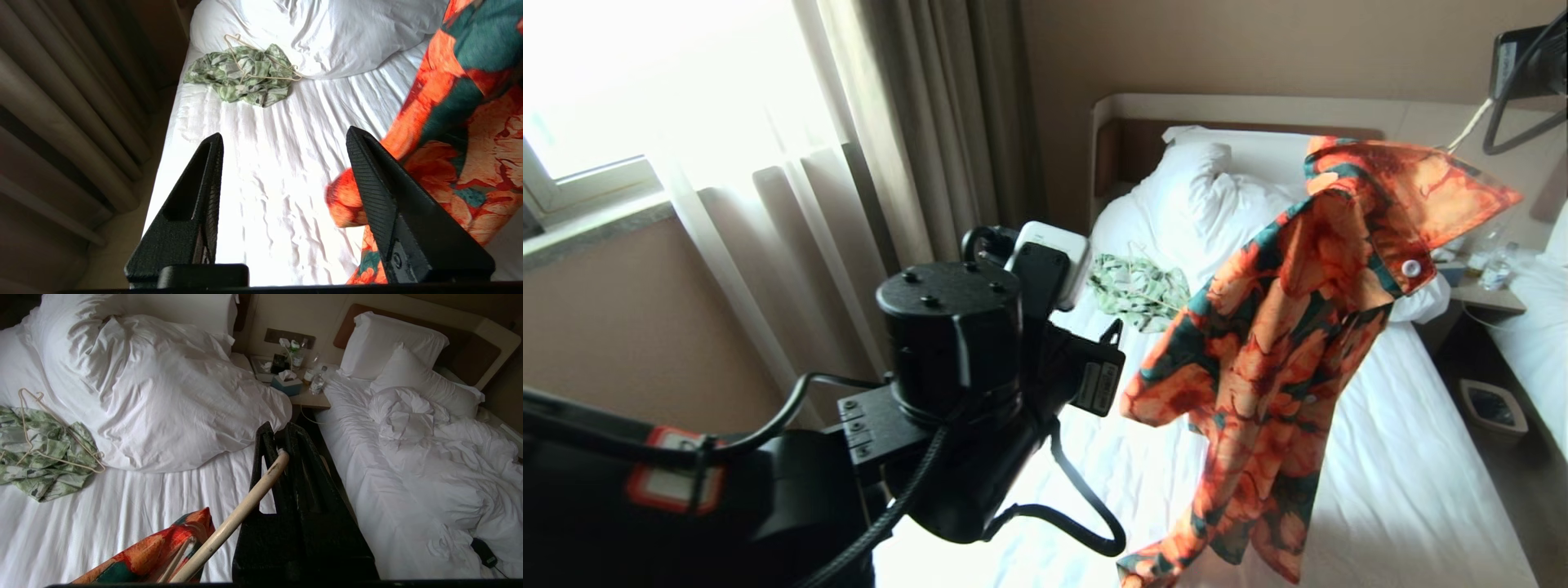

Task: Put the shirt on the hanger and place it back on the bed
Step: Take the clothes hanger out of the clothes

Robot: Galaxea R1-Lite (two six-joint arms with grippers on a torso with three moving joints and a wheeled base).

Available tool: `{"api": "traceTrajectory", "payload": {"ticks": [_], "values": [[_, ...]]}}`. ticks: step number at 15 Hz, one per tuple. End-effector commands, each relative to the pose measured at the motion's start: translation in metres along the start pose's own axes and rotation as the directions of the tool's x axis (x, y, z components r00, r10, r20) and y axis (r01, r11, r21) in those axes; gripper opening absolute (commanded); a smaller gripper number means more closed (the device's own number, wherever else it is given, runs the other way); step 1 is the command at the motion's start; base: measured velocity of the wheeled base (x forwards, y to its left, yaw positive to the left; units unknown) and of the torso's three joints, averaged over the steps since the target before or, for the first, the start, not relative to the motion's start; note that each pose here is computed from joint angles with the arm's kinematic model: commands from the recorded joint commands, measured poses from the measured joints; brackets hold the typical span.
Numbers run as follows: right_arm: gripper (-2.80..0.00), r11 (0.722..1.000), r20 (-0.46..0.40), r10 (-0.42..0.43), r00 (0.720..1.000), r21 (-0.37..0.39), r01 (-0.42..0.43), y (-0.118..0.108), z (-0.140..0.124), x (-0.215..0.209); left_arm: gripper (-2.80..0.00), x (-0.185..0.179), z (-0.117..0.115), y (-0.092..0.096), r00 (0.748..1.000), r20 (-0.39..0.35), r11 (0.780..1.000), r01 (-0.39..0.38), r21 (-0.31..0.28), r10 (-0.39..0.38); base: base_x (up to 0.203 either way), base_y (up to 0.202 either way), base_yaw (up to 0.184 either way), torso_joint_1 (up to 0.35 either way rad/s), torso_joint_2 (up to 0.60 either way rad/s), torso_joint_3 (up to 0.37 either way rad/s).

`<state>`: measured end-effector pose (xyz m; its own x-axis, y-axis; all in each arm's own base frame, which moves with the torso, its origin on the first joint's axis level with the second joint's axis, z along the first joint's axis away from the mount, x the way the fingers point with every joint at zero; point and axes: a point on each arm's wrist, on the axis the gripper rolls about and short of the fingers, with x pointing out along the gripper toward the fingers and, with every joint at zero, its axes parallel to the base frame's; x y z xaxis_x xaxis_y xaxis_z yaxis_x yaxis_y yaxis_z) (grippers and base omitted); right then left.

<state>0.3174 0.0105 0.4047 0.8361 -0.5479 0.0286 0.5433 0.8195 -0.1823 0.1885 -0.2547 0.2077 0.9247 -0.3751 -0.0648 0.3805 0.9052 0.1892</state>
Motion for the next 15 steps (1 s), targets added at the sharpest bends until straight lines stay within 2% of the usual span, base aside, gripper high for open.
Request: {"api": "traceTrajectory", "payload": {"ticks": [1,3,4,7,9,11,15], "values": [[-2.8,1.0,-0.003,-0.003,1.0,-0.014,0.003,0.001,-0.001,0.001,0.0,-0.025,0.017,0.023,0.998,0.06,0.999,-0.015,-0.043,0.018,0.0,0.0,0.0,0.0,0.0,0.0],[-2.8,1.0,0.014,-0.007,1.0,-0.029,0.007,-0.001,0.002,-0.001,0.0,-0.048,0.019,0.058,0.995,0.088,0.996,-0.046,-0.071,0.052,0.0,0.0,0.0,0.0,0.0,0.0],[-2.8,0.999,0.025,-0.01,1.0,-0.034,0.011,-0.003,0.005,-0.003,-2.8,-0.054,0.015,0.076,0.993,0.084,0.994,-0.078,-0.076,0.084,0.0,0.0,0.0,0.0,0.0,0.0],[-2.8,0.998,0.086,-0.032,0.996,-0.046,0.036,-0.009,0.013,-0.004,-2.8,-0.078,0.002,0.117,0.982,0.078,0.983,-0.163,-0.085,0.169,0.0,0.0,0.0,0.0,0.0,0.0],[-2.8,0.995,0.114,-0.074,0.991,-0.054,0.081,-0.018,0.016,0.001,-2.8,-0.094,-0.006,0.132,0.975,0.073,0.975,-0.203,-0.087,0.209,0.0,0.0,0.0,0.0,0.0,0.0],[-2.8,0.99,0.116,-0.117,0.986,-0.063,0.125,-0.032,0.017,0.003,-2.8,-0.108,-0.008,0.141,0.967,0.08,0.968,-0.234,-0.093,0.242,0.0,0.0,0.0,0.0,0.0,0.0],[-2.8,0.981,0.112,-0.168,0.979,-0.081,0.178,-0.045,0.014,0.011,-2.8,-0.13,-0.01,0.146,0.967,0.098,0.969,-0.227,-0.1,0.237,0.0,0.0,0.0,0.0,0.0,0.0]]}}
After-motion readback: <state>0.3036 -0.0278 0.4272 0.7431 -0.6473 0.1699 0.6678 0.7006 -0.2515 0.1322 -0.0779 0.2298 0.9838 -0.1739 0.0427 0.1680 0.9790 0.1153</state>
